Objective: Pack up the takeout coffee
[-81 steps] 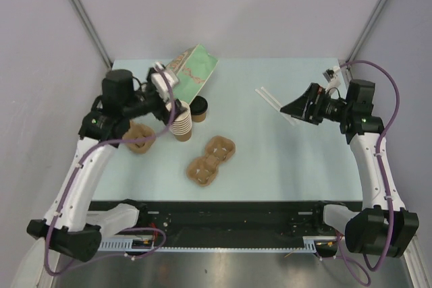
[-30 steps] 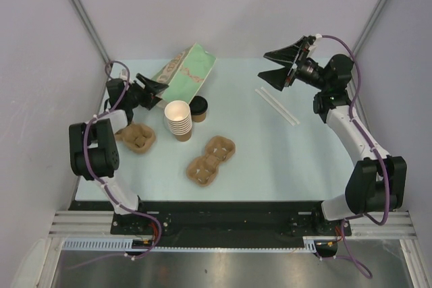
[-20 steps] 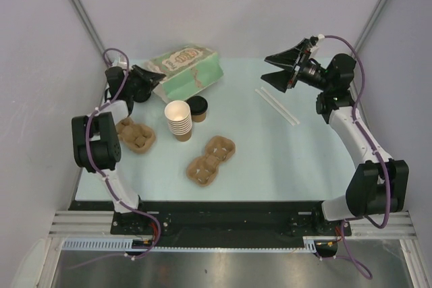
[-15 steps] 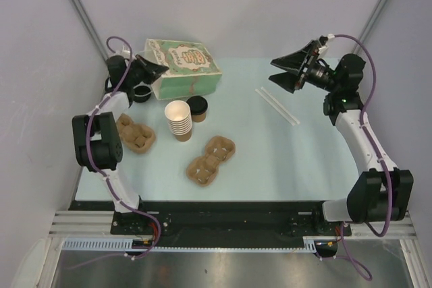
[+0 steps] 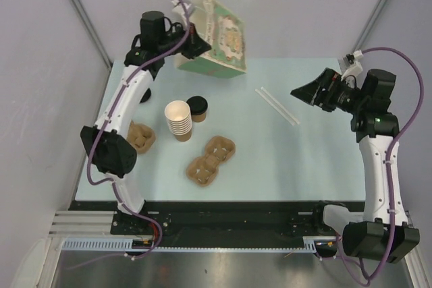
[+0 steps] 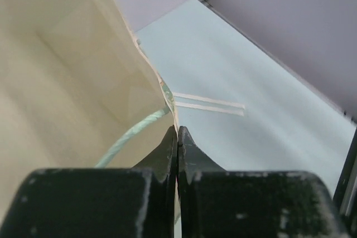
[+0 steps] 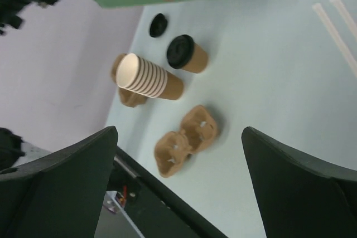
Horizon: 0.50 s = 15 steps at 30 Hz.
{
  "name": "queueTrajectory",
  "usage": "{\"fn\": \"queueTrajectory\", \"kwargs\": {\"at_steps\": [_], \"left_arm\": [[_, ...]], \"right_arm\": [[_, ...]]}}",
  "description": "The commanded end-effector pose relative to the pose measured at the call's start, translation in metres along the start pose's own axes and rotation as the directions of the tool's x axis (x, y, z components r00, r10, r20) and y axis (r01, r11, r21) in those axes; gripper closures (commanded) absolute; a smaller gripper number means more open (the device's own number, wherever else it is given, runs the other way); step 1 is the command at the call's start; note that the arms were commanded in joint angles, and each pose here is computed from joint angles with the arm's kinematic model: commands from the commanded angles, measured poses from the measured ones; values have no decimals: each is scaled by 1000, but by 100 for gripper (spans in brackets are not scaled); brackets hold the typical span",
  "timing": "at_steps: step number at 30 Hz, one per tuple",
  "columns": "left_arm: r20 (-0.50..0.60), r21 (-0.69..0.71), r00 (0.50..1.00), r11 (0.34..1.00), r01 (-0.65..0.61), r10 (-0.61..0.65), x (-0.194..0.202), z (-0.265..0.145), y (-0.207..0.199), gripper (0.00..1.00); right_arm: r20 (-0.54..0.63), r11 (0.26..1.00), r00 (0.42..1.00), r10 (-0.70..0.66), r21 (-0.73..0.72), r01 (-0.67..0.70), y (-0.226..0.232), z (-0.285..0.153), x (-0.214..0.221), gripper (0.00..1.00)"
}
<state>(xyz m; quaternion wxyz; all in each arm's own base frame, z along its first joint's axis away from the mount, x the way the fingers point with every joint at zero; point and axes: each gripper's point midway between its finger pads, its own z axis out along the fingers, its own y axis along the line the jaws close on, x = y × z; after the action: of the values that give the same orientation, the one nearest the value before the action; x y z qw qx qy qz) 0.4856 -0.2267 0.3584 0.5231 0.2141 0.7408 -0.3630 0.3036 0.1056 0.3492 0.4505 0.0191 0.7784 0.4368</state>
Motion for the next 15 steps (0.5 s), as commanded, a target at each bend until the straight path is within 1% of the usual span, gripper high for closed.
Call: {"fn": "queueTrajectory", "kwargs": {"at_steps": [1,2,3,4,5,6,7,8,9,10,11,12,13,14,15], "left_arm": [[-40,130,903,899,-419,427,-12,-15,-88,100],[-62,157,887,882,-445,458,-7,-19,-102,100],[-64,205,863,853,-480,501,1,-15,-126,100],[-65,214,814,805,-554,577,3,-16,-132,100],[-94,245,790,783,-572,606,15,-21,-142,100],[-90,296,752,738,-606,653,26,-20,-166,100],[-100,298,686,679,-671,721,31,-21,-169,100],[-139,328,650,654,-681,747,47,-26,-174,100],[-120,373,609,604,-705,784,56,-29,-196,100],[-112,395,556,550,-736,824,63,-31,-202,100],[-151,410,514,526,-745,845,76,-34,-200,100],[-127,439,476,480,-760,870,82,-40,-217,100],[-113,451,419,422,-786,901,86,-43,-220,100],[-139,466,376,395,-792,916,100,-44,-217,100],[-116,490,336,348,-799,935,108,-47,-229,100]], "right_arm": [[-18,976,987,-159,147,160,-18,-36,3,0],[-24,973,986,-166,160,168,-21,-43,5,0],[-14,971,985,-173,165,173,-20,-49,1,0],[-14,974,985,-172,150,172,-18,-53,0,0],[7,969,986,-168,187,163,-28,-64,-6,0],[18,968,986,-164,194,157,-29,-70,-9,0],[35,969,984,-175,181,166,-25,-77,-15,0],[59,967,986,-154,213,138,-31,-88,-20,0],[69,964,984,-165,223,146,-34,-95,-24,0],[85,961,977,-195,218,173,-26,-102,-32,0],[86,961,980,-179,228,155,-25,-108,-31,0],[96,945,971,-220,269,187,-33,-119,-40,0],[98,941,967,-236,271,202,-29,-123,-43,0],[97,933,961,-260,284,223,-19,-131,-47,0],[102,924,956,-275,305,233,-19,-138,-51,0]]}}
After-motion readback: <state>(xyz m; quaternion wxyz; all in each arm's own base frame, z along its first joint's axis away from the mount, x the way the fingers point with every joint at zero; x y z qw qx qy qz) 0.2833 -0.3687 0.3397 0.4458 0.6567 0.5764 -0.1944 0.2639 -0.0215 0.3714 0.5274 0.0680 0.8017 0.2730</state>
